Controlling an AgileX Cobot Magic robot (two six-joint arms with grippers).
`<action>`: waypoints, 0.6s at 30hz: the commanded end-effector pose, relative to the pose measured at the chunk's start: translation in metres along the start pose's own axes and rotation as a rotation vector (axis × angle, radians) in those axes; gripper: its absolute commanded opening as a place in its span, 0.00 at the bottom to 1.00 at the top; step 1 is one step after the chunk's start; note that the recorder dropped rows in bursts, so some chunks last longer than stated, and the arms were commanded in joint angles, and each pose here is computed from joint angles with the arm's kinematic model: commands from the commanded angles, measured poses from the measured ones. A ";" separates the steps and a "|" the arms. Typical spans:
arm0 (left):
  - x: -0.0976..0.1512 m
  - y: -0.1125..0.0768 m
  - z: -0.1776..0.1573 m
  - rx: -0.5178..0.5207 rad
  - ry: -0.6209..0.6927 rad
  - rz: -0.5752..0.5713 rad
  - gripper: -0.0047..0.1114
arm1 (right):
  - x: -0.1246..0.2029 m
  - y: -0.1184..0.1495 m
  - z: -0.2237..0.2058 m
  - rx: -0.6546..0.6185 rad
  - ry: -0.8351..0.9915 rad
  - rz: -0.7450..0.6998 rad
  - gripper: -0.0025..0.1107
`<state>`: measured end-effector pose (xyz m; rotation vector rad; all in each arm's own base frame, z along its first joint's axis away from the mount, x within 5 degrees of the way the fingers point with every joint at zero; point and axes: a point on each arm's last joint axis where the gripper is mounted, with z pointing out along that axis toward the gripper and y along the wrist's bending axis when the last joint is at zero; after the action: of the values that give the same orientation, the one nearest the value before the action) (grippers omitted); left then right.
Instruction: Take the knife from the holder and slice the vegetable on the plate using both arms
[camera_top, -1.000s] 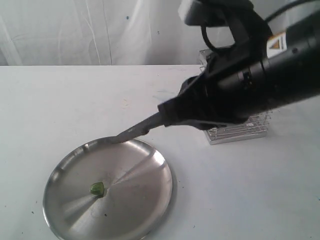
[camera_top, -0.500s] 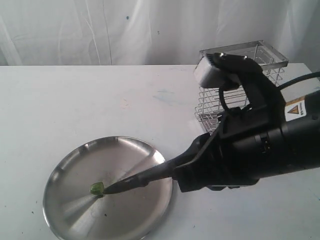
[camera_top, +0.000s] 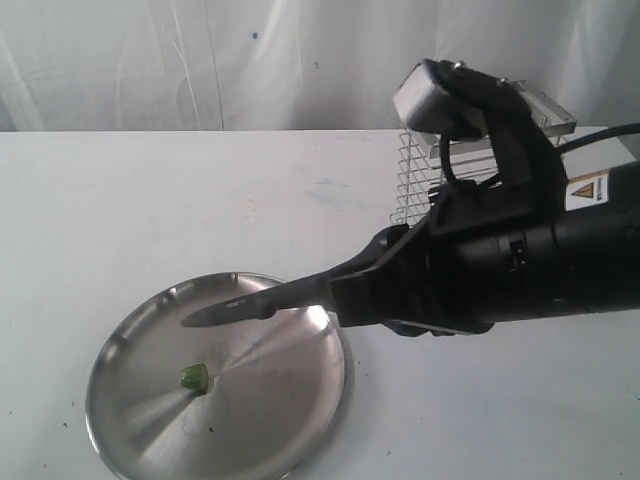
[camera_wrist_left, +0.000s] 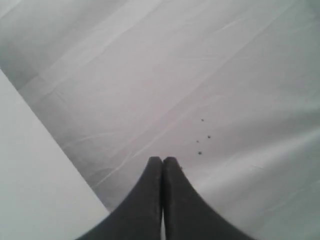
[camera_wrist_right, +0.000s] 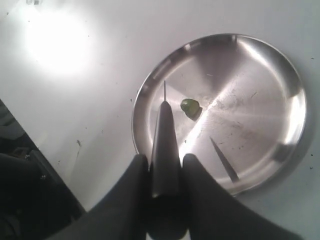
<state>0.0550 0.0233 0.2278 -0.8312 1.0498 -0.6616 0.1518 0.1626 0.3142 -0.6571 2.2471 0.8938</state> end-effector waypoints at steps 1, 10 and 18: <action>-0.002 -0.021 0.025 -0.095 0.119 0.130 0.04 | 0.000 -0.005 0.007 0.020 -0.018 0.009 0.02; 0.042 -0.081 0.113 -0.220 1.158 0.589 0.04 | -0.007 -0.014 0.020 0.069 -0.075 -0.022 0.02; 0.078 -0.104 0.088 0.239 1.641 0.225 0.04 | -0.018 -0.017 0.018 0.108 -0.189 -0.003 0.02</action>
<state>0.1665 -0.0558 0.3072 0.1334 2.4805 -0.9686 0.1779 0.1697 0.3058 -0.5517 2.1504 0.8012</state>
